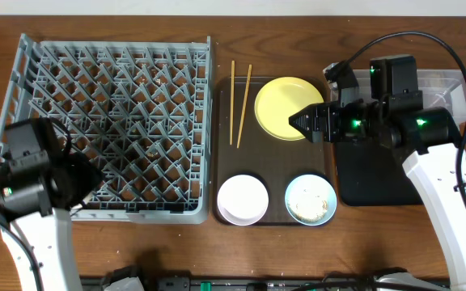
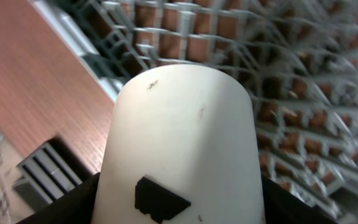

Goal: Sort waste into correct bins and load items into the dishwasher
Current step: 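Place the white bowl into the dish rack with the left gripper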

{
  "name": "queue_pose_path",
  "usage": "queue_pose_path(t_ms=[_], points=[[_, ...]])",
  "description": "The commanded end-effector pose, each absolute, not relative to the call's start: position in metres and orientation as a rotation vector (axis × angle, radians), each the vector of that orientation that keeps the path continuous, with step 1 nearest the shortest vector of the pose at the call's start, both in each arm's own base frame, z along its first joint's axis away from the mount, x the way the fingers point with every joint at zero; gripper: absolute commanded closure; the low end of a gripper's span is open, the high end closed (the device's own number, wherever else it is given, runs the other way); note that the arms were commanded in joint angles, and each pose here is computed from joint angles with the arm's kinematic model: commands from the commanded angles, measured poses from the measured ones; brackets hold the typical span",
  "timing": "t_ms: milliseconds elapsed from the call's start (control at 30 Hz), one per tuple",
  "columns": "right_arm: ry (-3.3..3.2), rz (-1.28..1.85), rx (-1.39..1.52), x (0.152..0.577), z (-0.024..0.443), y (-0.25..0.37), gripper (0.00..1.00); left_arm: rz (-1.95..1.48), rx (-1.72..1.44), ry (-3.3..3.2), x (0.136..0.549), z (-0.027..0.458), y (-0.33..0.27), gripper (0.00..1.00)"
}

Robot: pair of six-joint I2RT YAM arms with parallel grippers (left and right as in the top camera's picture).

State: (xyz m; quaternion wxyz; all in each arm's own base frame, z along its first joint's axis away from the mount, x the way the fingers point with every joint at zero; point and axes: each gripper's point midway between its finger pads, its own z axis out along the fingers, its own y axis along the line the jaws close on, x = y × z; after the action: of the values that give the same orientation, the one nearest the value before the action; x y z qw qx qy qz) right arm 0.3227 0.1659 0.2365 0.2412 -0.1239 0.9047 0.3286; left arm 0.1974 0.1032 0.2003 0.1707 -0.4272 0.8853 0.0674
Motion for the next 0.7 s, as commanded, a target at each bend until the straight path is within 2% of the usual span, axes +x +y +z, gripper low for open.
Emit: queue_pose_path(t_ms=[0,200,400,433,667], points=[[2.451,0.874,-0.369,0.321,0.242,0.167,0.25,0.278,-1.326,2.512,0.198,0.185,0.121,0.31],[2.457,0.875,-0.367,0.320,0.242,0.166,0.25,0.113,-1.365,2.611,0.224,0.154,0.113,0.30],[2.462,0.876,-0.365,0.319,0.241,0.166,0.25,0.130,-1.397,2.698,0.227,0.132,0.114,0.30],[2.463,0.877,-0.363,0.319,0.241,0.166,0.25,0.132,-1.402,2.709,0.227,0.130,0.114,0.25],[2.474,0.878,-0.358,0.317,0.240,0.166,0.25,0.151,-1.407,2.719,0.227,0.126,0.116,0.13]])
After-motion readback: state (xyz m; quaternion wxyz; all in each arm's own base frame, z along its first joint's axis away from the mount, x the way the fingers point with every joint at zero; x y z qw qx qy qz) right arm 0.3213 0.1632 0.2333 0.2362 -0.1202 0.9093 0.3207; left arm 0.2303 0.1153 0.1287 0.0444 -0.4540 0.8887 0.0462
